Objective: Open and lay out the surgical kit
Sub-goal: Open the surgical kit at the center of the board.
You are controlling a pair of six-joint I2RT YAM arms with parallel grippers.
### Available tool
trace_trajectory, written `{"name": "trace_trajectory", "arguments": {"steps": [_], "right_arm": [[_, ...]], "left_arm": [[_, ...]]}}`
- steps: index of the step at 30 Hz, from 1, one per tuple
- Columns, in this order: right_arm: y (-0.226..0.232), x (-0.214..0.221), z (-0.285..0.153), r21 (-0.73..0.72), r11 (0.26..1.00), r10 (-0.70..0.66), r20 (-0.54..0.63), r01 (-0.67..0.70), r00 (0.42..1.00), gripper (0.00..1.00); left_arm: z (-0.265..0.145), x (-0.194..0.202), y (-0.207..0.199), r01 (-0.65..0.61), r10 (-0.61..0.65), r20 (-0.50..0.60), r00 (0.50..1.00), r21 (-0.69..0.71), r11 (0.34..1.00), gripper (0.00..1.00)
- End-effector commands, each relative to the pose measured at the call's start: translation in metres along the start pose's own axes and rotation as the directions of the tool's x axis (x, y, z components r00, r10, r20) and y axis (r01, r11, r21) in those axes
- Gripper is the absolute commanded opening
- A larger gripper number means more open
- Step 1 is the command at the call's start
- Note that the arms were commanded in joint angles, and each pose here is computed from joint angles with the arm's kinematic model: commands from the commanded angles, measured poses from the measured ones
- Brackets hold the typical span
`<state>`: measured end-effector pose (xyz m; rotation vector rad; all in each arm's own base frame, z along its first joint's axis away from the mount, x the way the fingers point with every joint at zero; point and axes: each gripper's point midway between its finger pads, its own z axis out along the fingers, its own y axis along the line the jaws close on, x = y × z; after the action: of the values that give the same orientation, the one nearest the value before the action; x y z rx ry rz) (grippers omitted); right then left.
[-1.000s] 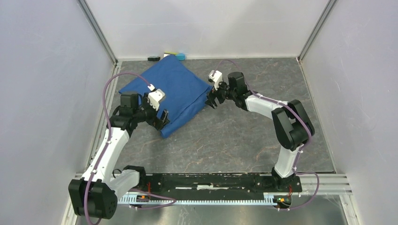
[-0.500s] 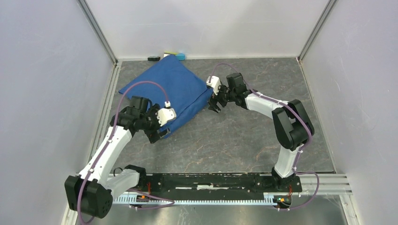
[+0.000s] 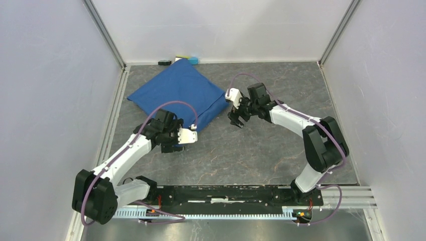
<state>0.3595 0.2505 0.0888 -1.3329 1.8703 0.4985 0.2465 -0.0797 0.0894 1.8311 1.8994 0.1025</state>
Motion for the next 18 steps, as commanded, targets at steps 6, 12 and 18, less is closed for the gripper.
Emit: {"name": "trace_trajectory", "arguments": {"steps": [6,12,18], "right_arm": [[0.001,0.003,-0.028,0.076,0.996,-0.035,-0.019,0.037,0.999,0.9],[0.004,0.008,-0.039,0.107,0.993,-0.043,-0.029,0.046,0.999,0.9],[-0.003,0.011,-0.051,0.171,0.984,-0.051,-0.03,0.056,0.998,0.91]], "left_arm": [[0.019,-0.023,0.013,-0.129,0.134,0.033,0.99,-0.132,0.983,0.72],[0.026,-0.041,0.008,-0.161,0.172,0.065,0.983,-0.15,0.975,0.44],[0.032,-0.065,-0.007,-0.172,0.186,0.129,0.974,-0.11,0.979,0.24]]}}
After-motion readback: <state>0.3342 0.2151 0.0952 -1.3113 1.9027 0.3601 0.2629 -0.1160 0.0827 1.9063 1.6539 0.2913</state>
